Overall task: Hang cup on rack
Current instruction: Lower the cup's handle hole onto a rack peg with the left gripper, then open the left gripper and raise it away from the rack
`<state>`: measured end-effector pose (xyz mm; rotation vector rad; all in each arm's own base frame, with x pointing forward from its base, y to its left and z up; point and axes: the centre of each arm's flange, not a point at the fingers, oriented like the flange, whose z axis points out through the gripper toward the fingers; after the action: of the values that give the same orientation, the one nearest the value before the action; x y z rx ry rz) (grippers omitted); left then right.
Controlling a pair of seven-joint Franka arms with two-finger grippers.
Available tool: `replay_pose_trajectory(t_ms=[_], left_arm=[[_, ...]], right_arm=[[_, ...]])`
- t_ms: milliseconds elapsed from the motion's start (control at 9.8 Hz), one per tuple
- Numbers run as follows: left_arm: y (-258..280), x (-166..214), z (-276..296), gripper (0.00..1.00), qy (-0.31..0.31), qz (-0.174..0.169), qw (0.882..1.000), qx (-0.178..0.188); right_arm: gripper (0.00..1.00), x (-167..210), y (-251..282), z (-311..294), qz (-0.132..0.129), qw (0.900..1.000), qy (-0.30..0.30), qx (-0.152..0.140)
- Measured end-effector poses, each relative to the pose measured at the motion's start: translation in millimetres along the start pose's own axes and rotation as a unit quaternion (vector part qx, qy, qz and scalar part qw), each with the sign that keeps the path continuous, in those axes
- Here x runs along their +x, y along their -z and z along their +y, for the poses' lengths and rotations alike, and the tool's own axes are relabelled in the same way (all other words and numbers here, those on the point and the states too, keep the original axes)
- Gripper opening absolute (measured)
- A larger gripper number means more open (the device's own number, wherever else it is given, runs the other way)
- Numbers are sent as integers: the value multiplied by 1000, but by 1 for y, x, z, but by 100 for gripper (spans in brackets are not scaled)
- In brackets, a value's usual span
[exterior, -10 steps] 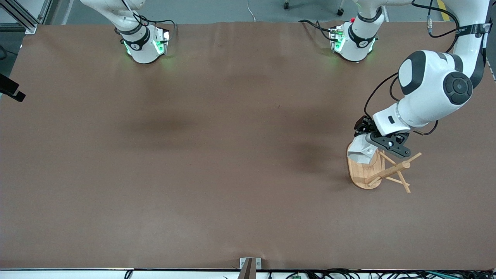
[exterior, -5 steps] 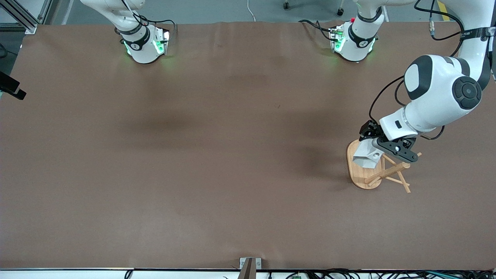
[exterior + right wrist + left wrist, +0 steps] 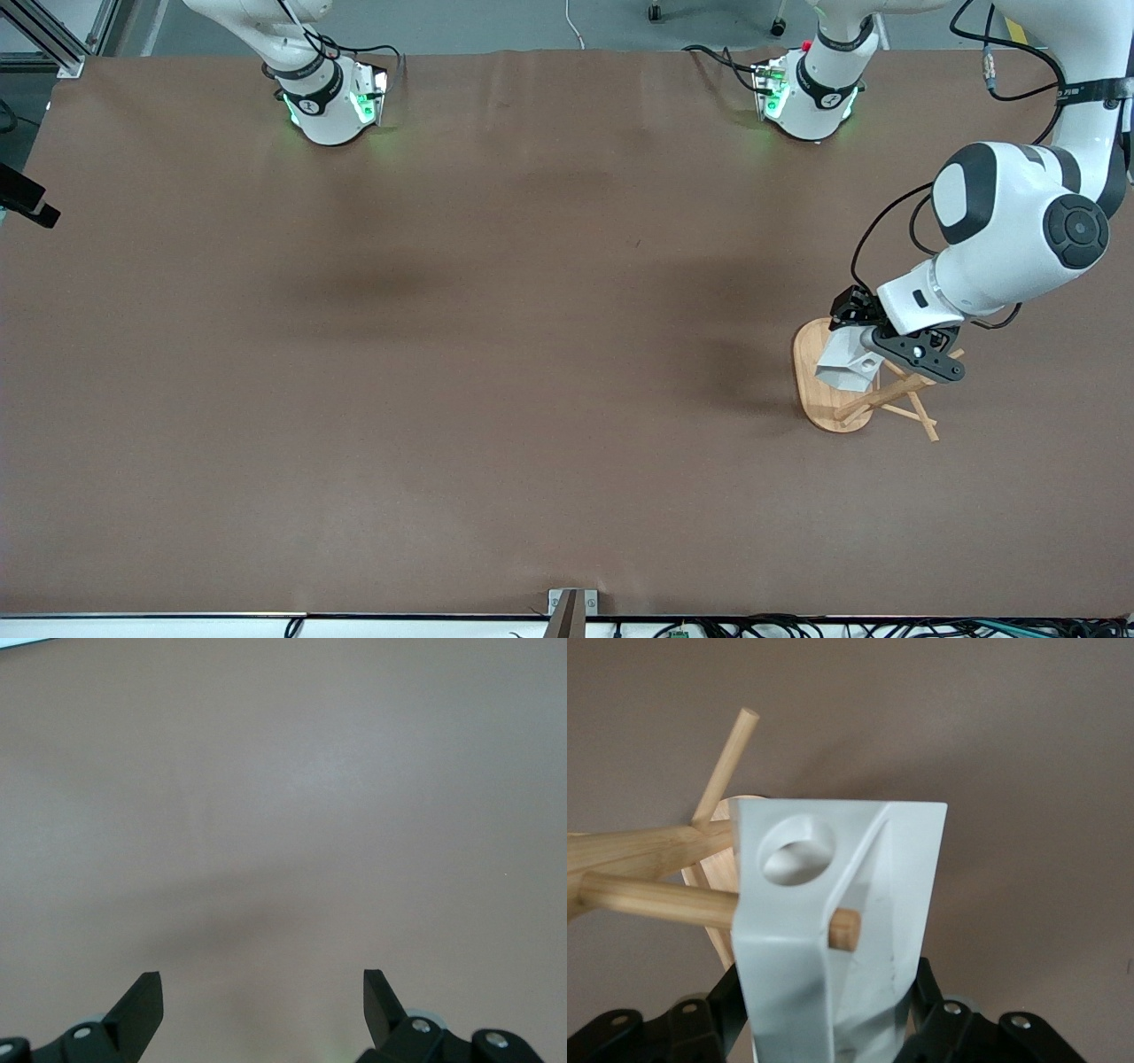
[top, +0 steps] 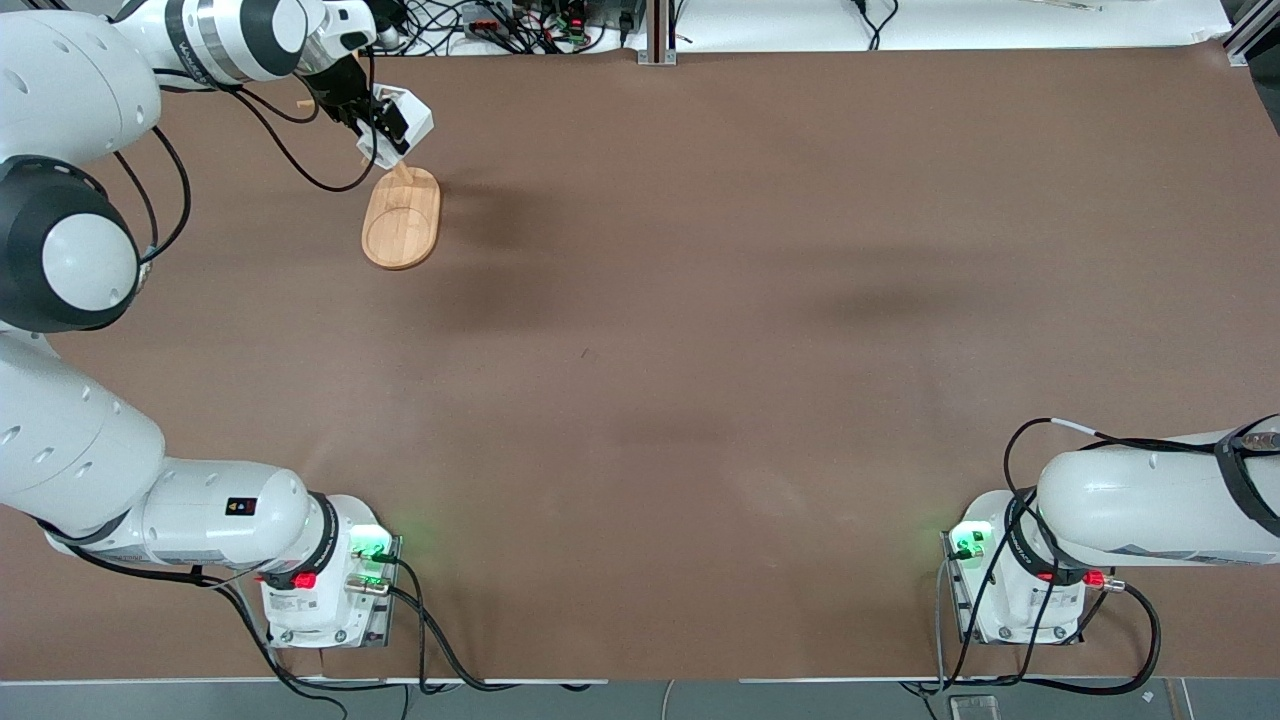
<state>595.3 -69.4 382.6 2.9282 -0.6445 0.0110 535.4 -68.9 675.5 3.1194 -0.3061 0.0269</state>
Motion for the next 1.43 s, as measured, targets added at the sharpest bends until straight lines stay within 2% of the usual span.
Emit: replay_pose_trajectory(t_ms=[408, 612, 816, 1020, 1429], left_arm=[[-2, 1, -7, 77, 5, 0, 1000, 1], [7, 5, -9, 100, 5, 8, 1000, 4], [29, 11, -10, 100, 15, 25, 1000, 9], [65, 9, -1, 100, 58, 23, 998, 5], [154, -21, 44, 100, 137, 21, 990, 7]], right_arm=[[100, 0, 0, 0, 0, 1000, 0, 0], [100, 0, 0, 0, 0, 1000, 0, 0], [100, 0, 0, 0, 0, 1000, 0, 0], [100, 0, 0, 5, 0, 1000, -4, 0], [100, 1, 0, 8, 0, 1000, -7, 0]])
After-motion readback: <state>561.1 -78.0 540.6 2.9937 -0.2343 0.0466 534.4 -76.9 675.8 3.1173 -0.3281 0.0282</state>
